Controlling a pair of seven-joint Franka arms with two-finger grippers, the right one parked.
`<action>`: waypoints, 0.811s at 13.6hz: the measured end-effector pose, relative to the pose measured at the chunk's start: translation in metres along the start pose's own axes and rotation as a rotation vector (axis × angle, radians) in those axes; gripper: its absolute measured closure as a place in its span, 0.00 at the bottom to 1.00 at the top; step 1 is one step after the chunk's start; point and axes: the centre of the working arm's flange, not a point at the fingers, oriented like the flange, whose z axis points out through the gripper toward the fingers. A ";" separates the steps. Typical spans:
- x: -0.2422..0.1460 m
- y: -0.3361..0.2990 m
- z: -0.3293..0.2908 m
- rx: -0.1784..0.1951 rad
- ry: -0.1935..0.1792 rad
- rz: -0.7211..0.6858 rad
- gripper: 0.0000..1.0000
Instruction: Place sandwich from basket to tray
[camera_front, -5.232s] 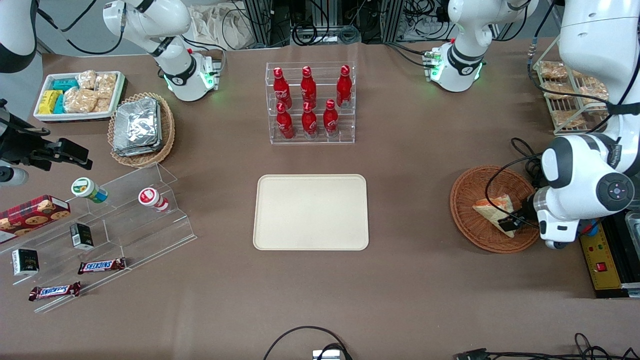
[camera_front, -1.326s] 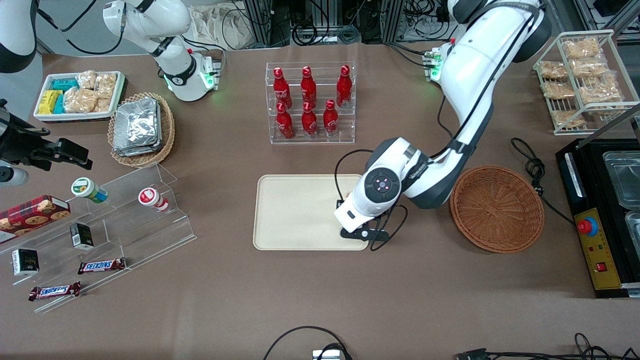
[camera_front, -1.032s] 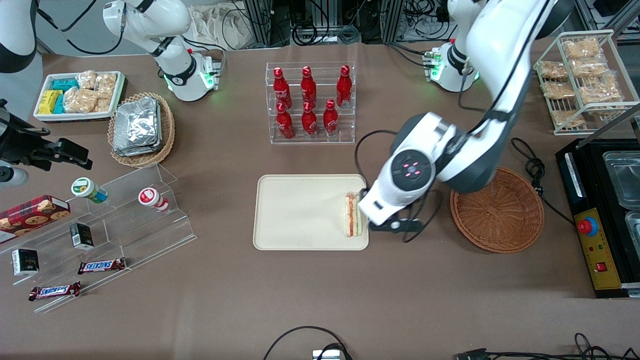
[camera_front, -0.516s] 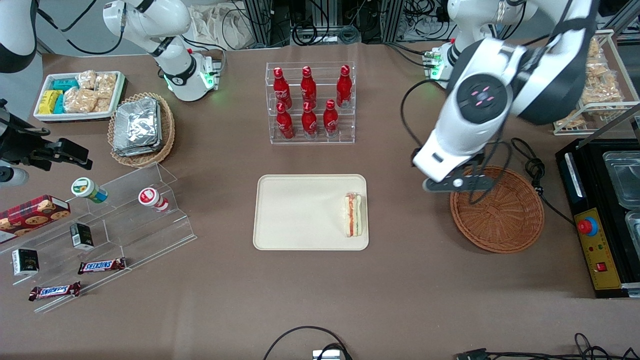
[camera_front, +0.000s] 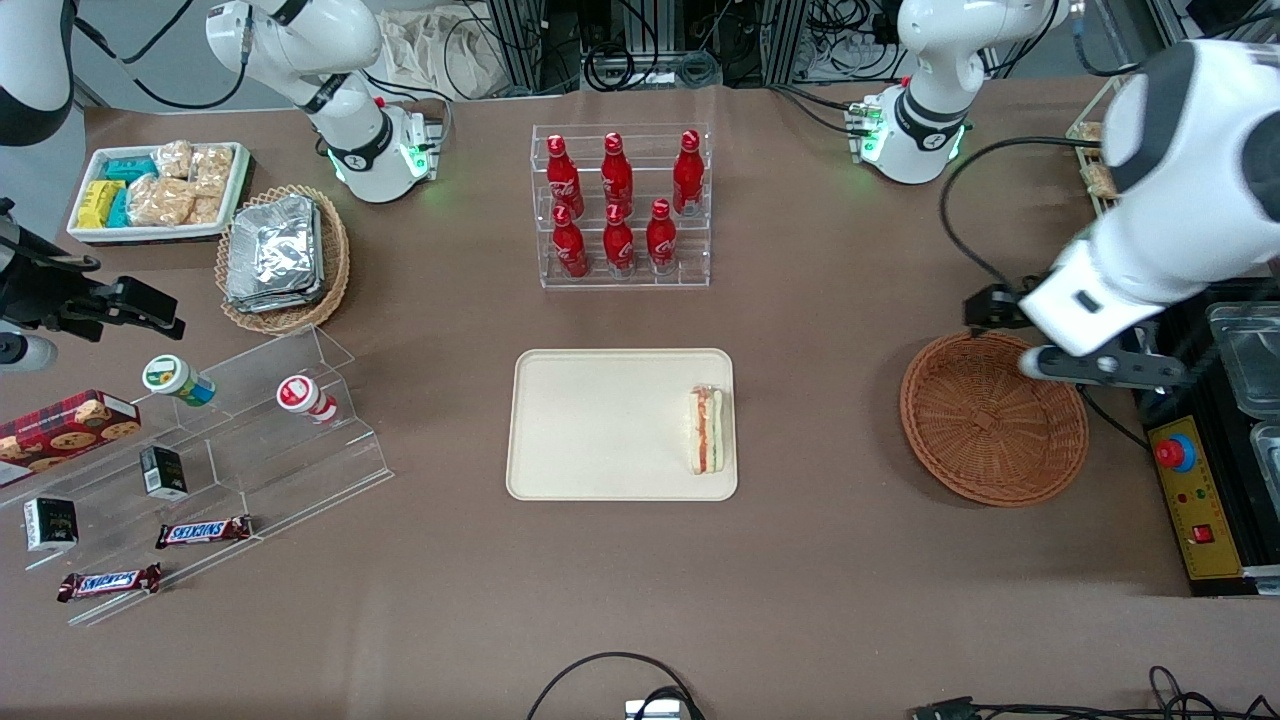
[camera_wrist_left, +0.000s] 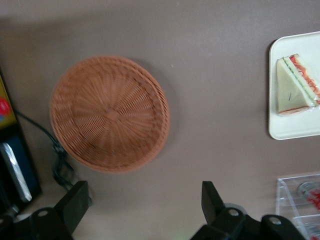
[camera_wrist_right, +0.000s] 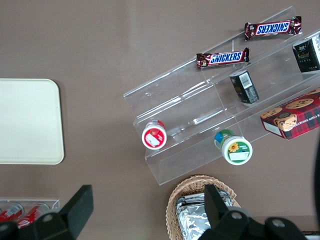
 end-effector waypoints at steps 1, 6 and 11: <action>0.002 -0.015 0.001 -0.005 -0.007 -0.005 0.00; 0.011 -0.057 0.000 -0.025 -0.010 -0.047 0.00; 0.009 -0.051 0.011 -0.054 -0.036 -0.046 0.00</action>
